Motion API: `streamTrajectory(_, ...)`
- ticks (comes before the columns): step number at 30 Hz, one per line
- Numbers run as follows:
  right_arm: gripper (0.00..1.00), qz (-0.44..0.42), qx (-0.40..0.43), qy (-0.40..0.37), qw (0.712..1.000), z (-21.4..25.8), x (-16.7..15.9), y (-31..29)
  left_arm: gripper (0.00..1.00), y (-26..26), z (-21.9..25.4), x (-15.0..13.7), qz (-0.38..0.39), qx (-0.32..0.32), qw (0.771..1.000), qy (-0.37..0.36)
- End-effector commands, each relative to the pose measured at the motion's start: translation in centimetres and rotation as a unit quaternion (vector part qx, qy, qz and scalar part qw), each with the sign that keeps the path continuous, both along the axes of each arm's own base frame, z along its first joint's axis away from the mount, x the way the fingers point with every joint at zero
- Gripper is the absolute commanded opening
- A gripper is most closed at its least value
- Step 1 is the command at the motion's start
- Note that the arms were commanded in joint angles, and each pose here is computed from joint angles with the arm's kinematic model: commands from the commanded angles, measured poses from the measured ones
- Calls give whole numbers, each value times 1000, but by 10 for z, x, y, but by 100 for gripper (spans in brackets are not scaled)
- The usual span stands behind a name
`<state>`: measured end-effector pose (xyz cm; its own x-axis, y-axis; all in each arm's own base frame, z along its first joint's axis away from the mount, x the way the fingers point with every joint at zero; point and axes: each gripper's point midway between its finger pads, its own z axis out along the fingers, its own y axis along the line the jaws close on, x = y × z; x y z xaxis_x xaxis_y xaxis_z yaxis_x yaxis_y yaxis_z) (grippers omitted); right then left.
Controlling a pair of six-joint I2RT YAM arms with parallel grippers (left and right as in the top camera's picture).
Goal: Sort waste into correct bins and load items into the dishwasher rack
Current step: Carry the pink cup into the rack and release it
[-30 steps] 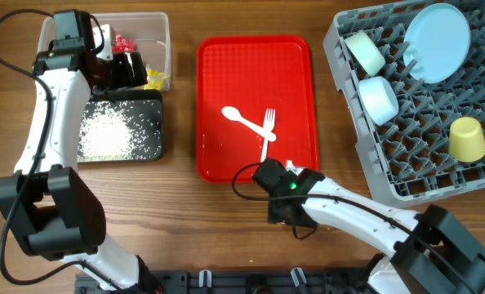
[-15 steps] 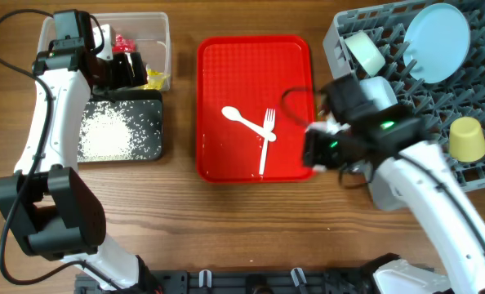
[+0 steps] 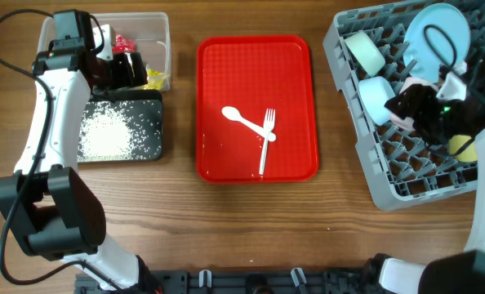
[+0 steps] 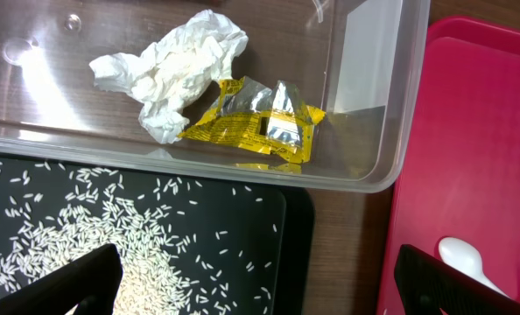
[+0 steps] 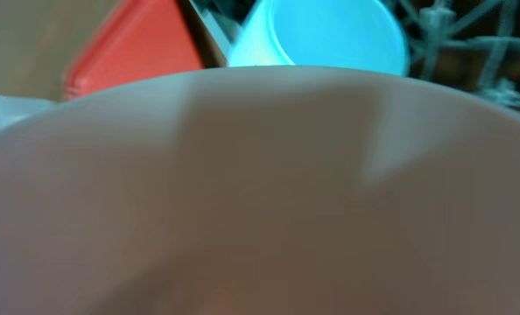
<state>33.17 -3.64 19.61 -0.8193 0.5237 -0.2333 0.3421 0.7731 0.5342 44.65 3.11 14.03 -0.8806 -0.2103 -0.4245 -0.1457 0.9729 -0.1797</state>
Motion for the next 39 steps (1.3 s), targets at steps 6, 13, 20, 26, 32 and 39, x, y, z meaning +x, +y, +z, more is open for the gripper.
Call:
streamTrajectory(6,58,-70,152,-58,984,15,63,0,100,1,7,2,4,0,1000,-10)
streamTrajectory(13,61,-144,223,-92,960,40,83,-27,100,1,7,2,4,0,1000,-10)
streamTrajectory(20,60,-179,185,-23,966,9,52,-46,100,1,7,2,4,0,1000,-10)
streamTrajectory(26,61,-198,233,-16,952,15,56,-43,100,1,7,2,4,0,1000,-10)
streamTrajectory(32,62,-211,298,-6,931,11,68,-41,100,1,7,2,4,0,1000,-10)
streamTrajectory(39,66,-253,349,-1,902,9,59,-71,100,1,7,2,4,0,1000,-10)
